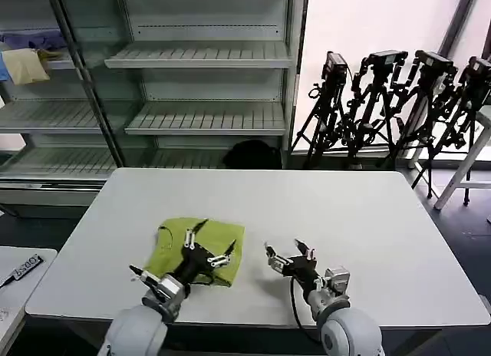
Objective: Fold and organize the clothes.
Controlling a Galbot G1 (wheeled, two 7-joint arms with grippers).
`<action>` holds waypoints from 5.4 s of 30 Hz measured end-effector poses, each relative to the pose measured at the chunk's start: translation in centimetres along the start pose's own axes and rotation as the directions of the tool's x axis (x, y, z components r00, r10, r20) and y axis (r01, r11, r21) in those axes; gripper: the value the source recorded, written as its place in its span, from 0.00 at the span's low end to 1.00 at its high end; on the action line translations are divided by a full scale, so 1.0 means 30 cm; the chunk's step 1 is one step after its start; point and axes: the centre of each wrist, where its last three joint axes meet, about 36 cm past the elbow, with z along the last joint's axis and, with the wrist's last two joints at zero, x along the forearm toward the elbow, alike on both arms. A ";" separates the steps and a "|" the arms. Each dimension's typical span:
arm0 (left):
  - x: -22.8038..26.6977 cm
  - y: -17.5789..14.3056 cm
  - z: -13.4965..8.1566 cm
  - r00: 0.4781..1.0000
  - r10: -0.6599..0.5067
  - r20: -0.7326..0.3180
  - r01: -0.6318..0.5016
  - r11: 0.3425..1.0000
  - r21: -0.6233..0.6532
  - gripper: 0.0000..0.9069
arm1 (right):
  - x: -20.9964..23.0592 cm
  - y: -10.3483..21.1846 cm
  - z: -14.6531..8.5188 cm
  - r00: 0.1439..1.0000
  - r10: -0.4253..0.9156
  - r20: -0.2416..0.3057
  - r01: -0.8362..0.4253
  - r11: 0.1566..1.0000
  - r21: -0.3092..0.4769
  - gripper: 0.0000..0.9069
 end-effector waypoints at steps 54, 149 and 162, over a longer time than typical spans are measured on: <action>0.272 0.259 0.102 0.939 -0.342 -0.017 0.338 0.918 0.206 1.00 | -0.235 0.177 0.034 0.987 -0.060 -0.147 0.004 0.935 -0.354 0.00; 0.290 0.200 0.186 0.930 -0.361 -0.069 0.365 0.883 0.295 1.00 | 0.224 -0.372 -0.039 0.936 0.348 0.052 -0.343 0.868 0.359 1.00; 0.294 0.194 0.182 0.934 -0.351 -0.068 0.353 0.879 0.321 1.00 | 0.249 -0.540 -0.124 0.885 0.453 0.112 -0.463 0.826 0.322 1.00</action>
